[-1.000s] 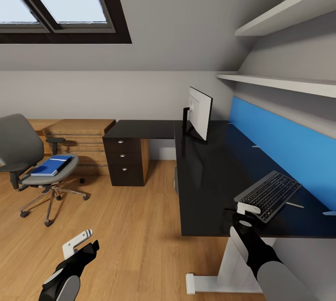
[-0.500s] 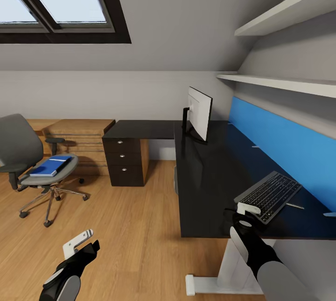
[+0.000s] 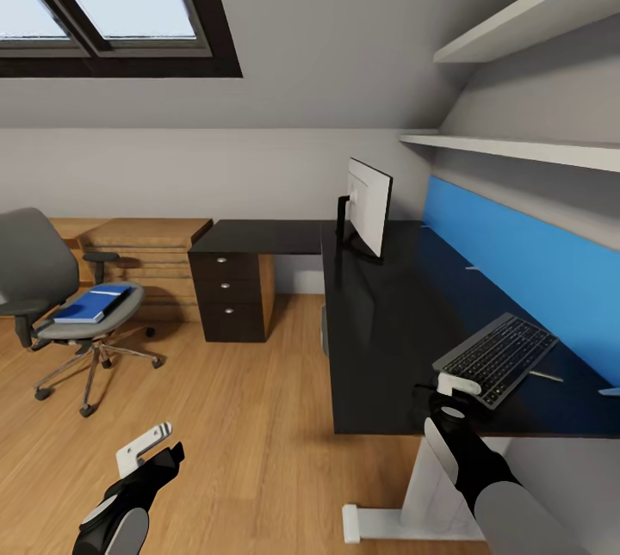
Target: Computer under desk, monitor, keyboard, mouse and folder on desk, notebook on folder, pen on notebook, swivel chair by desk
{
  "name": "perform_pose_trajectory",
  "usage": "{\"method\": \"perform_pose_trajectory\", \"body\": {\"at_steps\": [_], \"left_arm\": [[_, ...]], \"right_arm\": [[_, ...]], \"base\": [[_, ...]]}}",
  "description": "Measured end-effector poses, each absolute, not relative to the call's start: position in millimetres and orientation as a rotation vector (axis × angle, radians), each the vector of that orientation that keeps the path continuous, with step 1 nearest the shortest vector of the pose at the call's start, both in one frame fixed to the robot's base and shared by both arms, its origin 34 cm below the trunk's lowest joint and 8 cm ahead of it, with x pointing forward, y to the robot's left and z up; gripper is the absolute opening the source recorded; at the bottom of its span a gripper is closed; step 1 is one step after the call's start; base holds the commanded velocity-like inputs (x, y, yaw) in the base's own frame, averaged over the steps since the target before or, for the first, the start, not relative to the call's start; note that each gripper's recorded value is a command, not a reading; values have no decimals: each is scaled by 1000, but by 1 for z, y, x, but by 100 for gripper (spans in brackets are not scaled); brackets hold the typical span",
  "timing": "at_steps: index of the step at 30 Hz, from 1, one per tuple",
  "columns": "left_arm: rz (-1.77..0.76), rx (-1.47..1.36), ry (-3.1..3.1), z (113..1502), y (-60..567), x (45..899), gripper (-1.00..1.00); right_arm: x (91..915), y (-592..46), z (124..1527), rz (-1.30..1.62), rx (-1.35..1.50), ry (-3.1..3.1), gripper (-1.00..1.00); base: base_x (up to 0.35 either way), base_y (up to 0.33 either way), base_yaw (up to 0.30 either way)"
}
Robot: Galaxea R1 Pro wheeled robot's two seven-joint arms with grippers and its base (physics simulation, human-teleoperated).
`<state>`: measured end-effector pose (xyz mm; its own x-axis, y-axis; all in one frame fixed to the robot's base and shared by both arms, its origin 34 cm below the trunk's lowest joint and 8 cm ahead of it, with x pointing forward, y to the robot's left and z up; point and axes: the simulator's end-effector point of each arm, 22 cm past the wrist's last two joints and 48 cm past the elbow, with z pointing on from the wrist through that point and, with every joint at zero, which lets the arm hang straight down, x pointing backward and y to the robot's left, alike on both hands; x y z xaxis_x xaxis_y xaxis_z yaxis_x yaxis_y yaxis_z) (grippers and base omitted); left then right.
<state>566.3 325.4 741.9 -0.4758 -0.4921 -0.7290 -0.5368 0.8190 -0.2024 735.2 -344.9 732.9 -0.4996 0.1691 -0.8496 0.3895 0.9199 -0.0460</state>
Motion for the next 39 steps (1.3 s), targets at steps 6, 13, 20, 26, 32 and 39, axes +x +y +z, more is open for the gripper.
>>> {"method": "perform_pose_trajectory", "body": {"at_steps": [6, 13, 20, 26, 32, 39], "left_arm": [[67, -753, 2157, 740, 325, 566, 100], [67, -753, 2156, 735, 325, 566, 100], [67, -754, 2156, 735, 325, 566, 100], [68, -754, 2158, 735, 326, 566, 100], [69, -754, 2158, 734, 326, 565, 100], [69, -752, 2158, 734, 326, 565, 100]], "right_arm": [[735, -345, 731, -285, 398, 2101, 100], [736, -345, 729, -285, 394, 2090, 100], [736, -345, 729, -286, 395, 2090, 100], [736, -345, 729, -286, 395, 2090, 100], [736, -345, 729, -286, 396, 2090, 100], [736, -346, 729, -289, 395, 2090, 100]], "base": [[0, 0, 0], [0, 0, 0], [0, 0, 0], [0, 0, 0], [0, 0, 0], [106, 0, 0]]}}
